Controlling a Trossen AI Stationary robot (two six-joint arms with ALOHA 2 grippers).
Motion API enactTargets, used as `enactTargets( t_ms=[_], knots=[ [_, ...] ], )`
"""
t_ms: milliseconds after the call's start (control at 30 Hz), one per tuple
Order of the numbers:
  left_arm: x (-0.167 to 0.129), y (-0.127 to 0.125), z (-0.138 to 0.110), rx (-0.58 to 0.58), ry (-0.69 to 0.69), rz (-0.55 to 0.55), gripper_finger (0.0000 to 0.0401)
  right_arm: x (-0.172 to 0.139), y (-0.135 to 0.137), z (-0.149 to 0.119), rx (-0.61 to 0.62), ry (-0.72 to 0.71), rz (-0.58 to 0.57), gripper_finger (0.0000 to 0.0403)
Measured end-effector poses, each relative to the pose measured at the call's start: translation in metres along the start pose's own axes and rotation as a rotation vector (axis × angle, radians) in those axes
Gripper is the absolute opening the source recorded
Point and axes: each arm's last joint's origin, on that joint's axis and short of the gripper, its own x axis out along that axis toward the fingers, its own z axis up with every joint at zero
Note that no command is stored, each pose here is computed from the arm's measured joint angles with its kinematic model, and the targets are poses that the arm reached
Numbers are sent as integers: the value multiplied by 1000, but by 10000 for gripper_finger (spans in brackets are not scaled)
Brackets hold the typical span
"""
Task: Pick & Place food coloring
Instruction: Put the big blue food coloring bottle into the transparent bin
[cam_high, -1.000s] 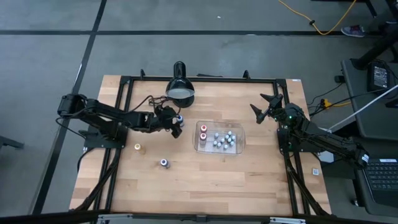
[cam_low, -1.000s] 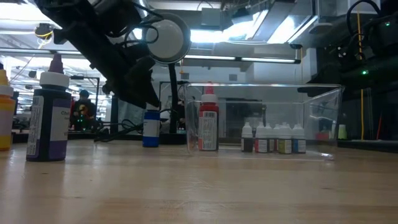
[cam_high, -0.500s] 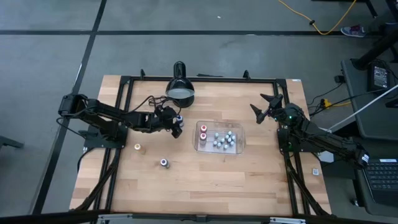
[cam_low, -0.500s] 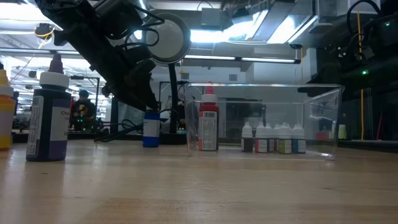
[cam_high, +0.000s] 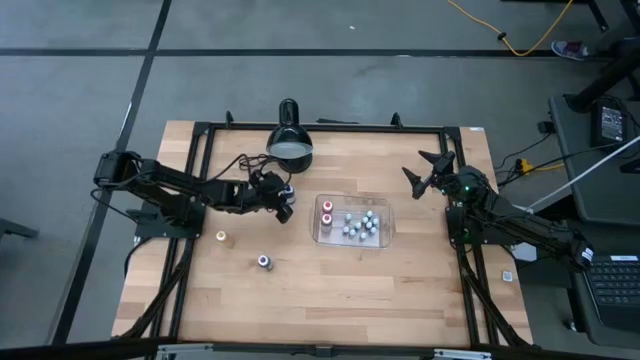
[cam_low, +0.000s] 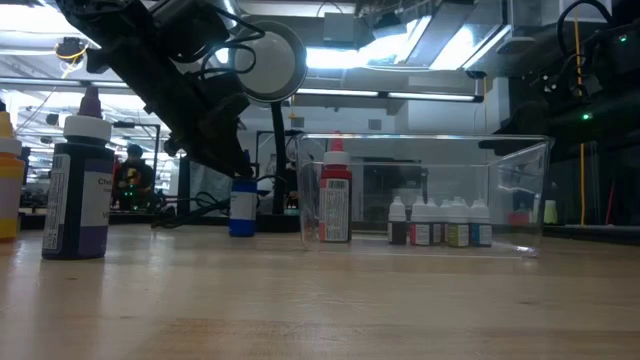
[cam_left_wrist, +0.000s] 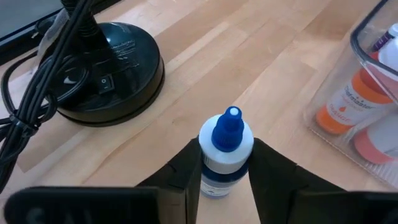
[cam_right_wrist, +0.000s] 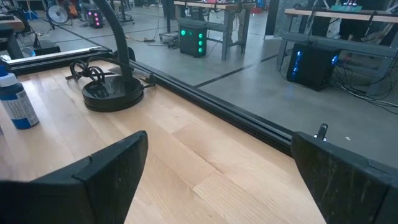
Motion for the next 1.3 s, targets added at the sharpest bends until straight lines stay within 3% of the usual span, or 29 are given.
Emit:
enactTargets(
  t_ms=[433,833,1067,1300],
  knots=[
    [-23,-16,0,7,1,-109,104,0,0,0,0,0,0,394],
    [-98,-43,49,149,14,-102,104,0,0,0,0,0,0,394],
    [-123,-65,74,91,-16,-103,104,0,0,0,-1,0,0,394],
    [-122,-93,96,-16,-54,-53,104,0,0,0,-1,0,0,394]
  ],
)
